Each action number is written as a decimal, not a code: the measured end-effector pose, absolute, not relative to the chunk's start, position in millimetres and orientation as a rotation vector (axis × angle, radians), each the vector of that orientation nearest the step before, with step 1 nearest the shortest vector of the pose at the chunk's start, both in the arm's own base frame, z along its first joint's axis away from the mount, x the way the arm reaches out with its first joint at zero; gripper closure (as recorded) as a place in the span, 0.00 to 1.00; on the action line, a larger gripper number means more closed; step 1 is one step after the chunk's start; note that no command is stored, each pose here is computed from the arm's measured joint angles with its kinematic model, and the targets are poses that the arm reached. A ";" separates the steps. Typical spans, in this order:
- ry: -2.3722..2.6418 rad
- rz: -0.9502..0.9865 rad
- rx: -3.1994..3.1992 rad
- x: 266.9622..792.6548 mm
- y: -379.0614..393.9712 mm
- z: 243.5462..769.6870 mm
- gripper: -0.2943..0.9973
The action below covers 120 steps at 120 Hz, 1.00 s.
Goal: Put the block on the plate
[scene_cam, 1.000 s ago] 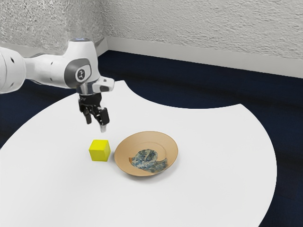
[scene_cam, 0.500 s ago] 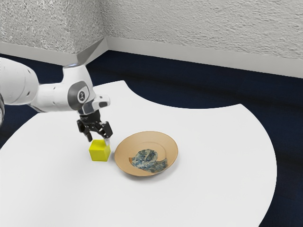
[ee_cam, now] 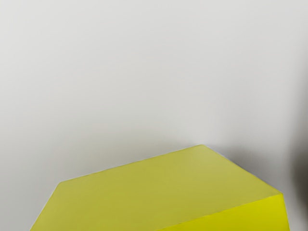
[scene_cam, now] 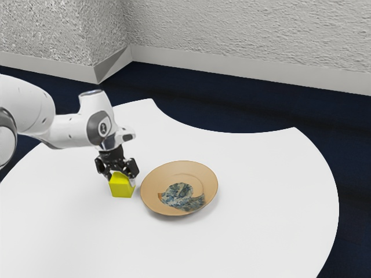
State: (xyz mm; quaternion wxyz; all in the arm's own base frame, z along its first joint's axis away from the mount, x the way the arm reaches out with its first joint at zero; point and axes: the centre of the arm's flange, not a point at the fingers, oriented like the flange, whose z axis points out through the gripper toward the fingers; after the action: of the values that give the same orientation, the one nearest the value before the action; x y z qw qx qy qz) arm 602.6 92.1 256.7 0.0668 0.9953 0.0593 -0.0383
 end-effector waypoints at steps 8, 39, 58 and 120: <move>0.187 -0.124 3.001 602.7 93.9 252.0 0.25; 0.192 -0.121 3.008 604.8 95.4 251.1 0.35; 0.186 -0.096 3.010 606.3 92.8 261.8 0.40; -0.159 0.069 2.994 617.6 -45.8 332.7 0.42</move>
State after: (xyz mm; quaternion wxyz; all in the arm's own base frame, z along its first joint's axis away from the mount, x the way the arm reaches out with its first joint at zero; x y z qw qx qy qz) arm 617.6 -45.8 332.7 0.0711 0.9958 -0.0528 0.0229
